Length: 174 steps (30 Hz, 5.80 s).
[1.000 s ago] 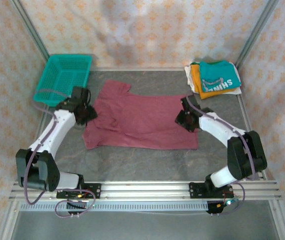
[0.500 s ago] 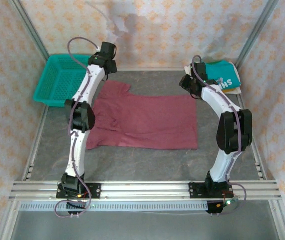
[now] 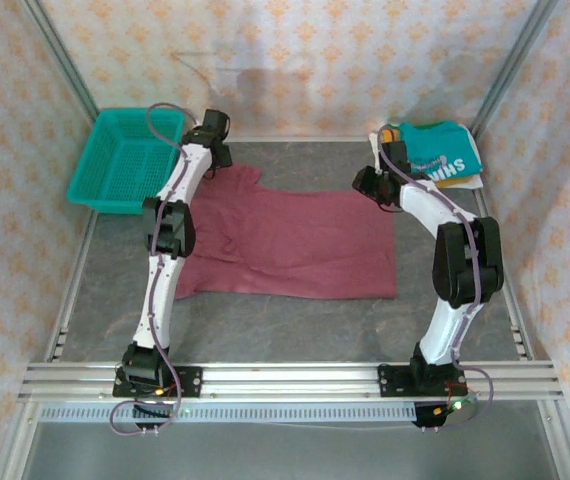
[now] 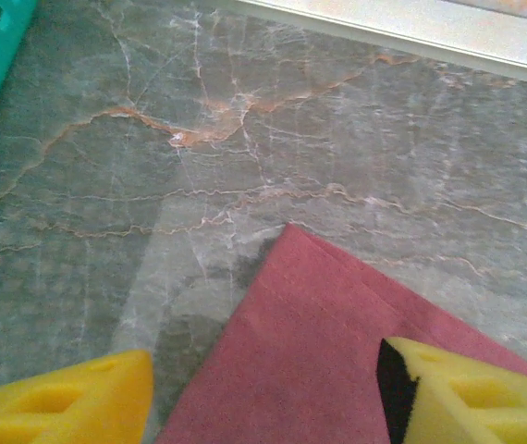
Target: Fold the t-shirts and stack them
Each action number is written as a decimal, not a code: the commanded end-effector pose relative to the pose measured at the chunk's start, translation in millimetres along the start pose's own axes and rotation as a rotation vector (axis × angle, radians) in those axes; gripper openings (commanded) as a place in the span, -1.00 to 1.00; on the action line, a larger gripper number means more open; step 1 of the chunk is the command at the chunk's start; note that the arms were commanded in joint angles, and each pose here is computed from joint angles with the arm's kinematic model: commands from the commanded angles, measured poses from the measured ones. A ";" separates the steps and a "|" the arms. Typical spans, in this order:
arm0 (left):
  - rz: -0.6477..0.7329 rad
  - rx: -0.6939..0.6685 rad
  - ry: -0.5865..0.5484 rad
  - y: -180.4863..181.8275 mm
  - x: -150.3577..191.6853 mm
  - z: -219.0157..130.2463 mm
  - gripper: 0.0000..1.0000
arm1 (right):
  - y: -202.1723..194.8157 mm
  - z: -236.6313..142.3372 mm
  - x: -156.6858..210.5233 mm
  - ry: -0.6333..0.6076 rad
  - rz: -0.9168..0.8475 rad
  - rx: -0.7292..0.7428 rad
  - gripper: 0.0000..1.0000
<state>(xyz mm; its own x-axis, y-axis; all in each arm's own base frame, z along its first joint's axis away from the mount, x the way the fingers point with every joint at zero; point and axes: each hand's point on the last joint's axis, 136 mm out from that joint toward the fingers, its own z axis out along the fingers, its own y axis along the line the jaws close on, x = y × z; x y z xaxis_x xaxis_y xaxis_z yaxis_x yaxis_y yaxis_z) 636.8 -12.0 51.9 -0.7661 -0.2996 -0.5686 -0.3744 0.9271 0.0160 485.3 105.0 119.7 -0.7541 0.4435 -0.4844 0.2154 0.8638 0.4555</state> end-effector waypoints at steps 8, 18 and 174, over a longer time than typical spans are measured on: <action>-0.121 0.181 -0.015 -28.7 -4.4 29.4 0.40 | 6.2 4.9 4.8 -0.008 -0.012 -0.062 -0.22; -0.120 0.224 -0.002 -35.0 -1.9 32.7 -0.52 | 4.0 7.2 -0.2 -0.022 -0.023 -0.042 -0.22; -0.103 -0.154 -0.020 162.3 132.0 -177.6 -1.00 | -102.4 -38.4 35.5 -0.119 0.048 0.302 -0.97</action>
<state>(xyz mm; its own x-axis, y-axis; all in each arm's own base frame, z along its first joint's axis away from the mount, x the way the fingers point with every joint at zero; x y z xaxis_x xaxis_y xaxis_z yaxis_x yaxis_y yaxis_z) 400.2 47.5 126.5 -0.7114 -0.3734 -0.5954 -0.4790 0.8775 0.0220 425.9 24.8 78.7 -0.6600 0.4944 -0.5656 0.4304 0.8660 0.2546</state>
